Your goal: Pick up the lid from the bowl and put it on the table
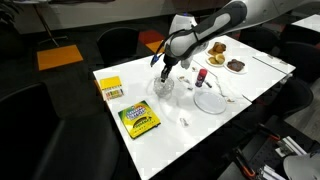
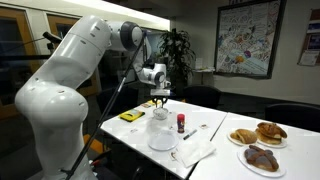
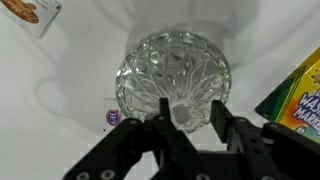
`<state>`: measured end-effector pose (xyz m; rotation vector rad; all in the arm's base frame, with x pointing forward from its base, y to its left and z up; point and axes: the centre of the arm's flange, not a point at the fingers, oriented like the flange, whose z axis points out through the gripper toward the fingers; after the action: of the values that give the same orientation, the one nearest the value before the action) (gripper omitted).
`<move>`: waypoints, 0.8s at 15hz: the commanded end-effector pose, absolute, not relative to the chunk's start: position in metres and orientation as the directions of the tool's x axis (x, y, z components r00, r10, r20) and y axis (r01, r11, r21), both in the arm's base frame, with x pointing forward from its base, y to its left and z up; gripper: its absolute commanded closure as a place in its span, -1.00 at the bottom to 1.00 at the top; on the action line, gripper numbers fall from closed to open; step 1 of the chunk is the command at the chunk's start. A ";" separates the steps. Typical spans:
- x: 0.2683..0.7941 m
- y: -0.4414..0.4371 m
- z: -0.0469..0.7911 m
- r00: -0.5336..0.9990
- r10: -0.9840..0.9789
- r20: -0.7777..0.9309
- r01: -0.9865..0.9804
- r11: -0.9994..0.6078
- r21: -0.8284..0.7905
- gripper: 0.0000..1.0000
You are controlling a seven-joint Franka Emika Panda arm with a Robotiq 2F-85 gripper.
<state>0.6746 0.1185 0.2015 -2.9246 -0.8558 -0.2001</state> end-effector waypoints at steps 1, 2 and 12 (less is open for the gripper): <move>0.684 0.116 0.197 0.825 0.546 0.147 0.556 -0.830 -0.041 0.66; 0.685 0.116 0.198 0.824 0.547 0.147 0.557 -0.829 -0.039 0.81; 0.683 0.121 0.223 0.821 0.552 0.146 0.560 -0.828 -0.016 0.92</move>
<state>0.6832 0.1215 0.2088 -2.9289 -0.8833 -0.2262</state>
